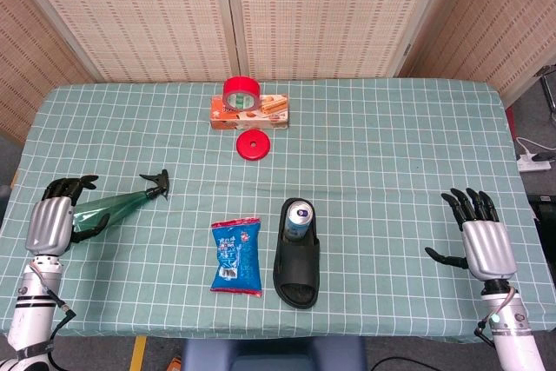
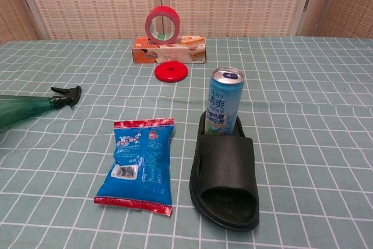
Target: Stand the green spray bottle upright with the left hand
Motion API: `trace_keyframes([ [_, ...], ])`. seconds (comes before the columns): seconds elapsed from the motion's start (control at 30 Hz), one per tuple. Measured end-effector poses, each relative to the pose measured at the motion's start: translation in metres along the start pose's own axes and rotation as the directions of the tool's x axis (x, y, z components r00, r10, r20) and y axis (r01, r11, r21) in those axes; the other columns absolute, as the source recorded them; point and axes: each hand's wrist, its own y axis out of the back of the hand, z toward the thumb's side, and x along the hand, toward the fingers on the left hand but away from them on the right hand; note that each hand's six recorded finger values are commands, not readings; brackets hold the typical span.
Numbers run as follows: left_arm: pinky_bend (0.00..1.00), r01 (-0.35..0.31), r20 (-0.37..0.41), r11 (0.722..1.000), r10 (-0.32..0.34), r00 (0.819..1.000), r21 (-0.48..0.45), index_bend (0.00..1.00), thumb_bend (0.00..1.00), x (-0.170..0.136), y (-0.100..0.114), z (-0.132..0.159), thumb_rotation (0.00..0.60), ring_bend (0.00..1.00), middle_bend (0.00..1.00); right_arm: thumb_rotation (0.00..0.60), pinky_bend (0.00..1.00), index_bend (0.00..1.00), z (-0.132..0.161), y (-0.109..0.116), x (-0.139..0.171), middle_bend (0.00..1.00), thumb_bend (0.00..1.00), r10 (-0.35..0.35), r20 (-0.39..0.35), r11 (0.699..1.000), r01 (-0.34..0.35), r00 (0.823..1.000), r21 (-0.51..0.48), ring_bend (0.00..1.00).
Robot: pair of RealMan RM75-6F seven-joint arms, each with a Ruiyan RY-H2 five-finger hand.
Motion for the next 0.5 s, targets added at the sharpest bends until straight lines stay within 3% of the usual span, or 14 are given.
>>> trace_keyframes([
  [0.5,0.16,0.007,0.020,0.999,-0.007,1.000,0.033,0.24,0.25,0.002,-0.005,0.016,0.600,0.20,0.33,0.600,0.00,0.15,-0.003,0.002,0.003,0.10,0.00,0.000,0.002,1.000,0.000,1.000,-0.014,0.00],
])
